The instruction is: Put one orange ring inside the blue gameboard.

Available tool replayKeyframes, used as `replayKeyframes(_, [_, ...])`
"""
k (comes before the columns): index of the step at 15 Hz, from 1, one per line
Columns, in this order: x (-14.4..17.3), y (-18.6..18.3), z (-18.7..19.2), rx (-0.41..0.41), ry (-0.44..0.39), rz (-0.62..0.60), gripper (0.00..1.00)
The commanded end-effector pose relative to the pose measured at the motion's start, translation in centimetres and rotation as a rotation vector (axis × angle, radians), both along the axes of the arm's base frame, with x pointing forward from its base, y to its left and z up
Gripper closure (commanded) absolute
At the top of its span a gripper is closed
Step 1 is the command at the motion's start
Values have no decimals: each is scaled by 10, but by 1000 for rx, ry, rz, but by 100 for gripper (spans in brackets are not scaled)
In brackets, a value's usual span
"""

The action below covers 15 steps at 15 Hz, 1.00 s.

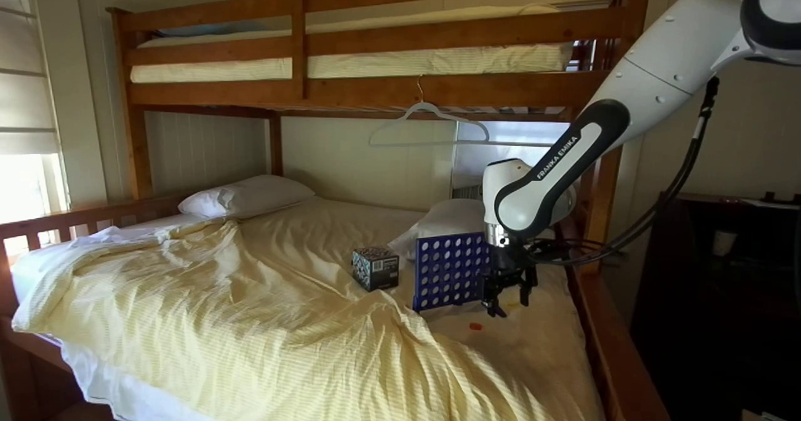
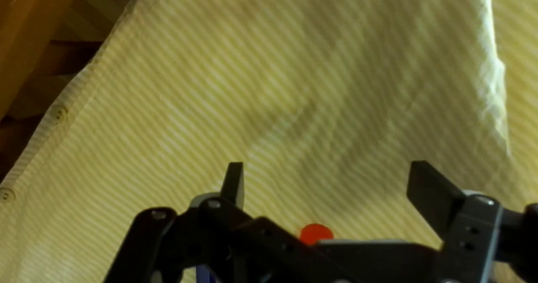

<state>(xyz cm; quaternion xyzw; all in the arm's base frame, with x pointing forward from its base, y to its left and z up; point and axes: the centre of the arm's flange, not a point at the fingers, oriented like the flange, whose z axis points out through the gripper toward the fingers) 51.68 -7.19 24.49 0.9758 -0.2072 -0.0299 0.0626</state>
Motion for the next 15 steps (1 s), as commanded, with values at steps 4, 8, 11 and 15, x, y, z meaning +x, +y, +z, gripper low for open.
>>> replayKeyframes(4, [0,2,1,-1,-1,3,0])
replayKeyframes(8, [15,-9,-11,0,-99,-61,0])
replayKeyframes(11, [23,-26,-26,6,-175,-50,0])
replayKeyframes(15, [31,-42,-48,13,-254,-17,0])
